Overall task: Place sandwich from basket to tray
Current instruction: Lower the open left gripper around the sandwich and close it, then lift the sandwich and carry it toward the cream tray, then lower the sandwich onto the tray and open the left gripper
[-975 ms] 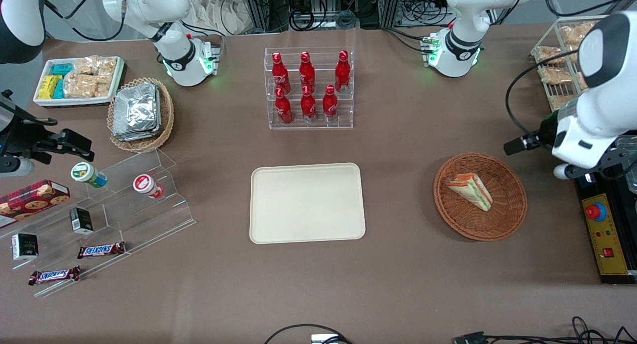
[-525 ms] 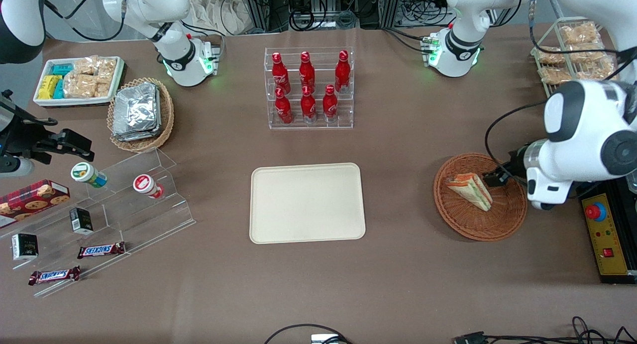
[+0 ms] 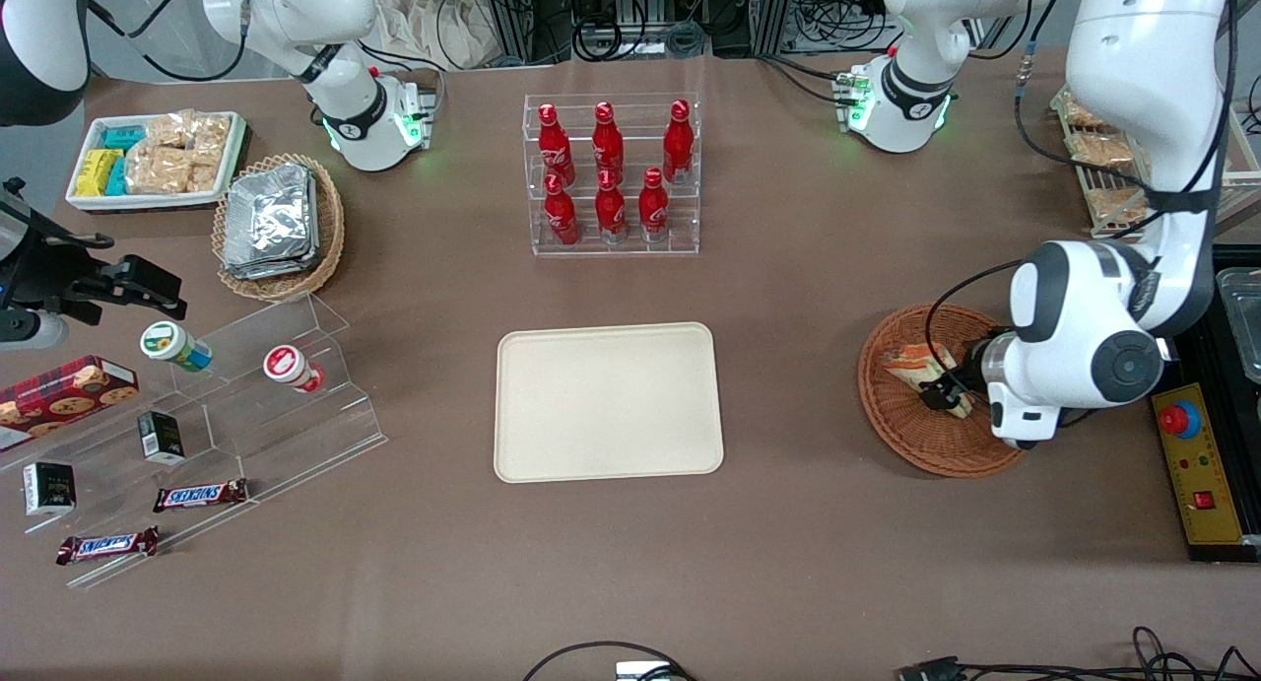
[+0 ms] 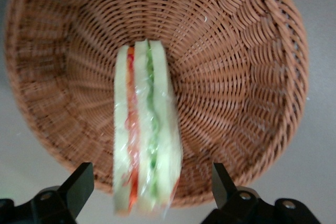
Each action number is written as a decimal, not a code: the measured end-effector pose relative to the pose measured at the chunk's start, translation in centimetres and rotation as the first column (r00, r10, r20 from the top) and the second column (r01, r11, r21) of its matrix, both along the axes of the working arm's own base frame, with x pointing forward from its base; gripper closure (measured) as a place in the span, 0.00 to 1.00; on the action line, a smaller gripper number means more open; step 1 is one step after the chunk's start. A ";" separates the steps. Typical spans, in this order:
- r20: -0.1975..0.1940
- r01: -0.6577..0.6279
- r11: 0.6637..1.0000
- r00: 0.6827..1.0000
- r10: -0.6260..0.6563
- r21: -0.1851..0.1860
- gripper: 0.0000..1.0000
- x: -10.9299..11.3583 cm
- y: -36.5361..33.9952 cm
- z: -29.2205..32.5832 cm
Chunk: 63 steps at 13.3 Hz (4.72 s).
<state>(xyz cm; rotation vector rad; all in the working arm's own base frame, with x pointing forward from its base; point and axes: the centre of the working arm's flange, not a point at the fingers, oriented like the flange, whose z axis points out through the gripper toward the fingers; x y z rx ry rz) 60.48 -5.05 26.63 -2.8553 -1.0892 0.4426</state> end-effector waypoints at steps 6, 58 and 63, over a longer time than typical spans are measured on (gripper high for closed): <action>0.038 -0.014 1.000 0.999 0.014 -0.002 0.05 -1.3 0.2 -5.5; 0.247 0.735 0.647 0.678 -0.693 -0.203 0.53 -1.0 -35.4 -6.7; 0.237 0.699 0.696 0.712 -0.661 -0.161 0.02 2.8 -30.2 1.4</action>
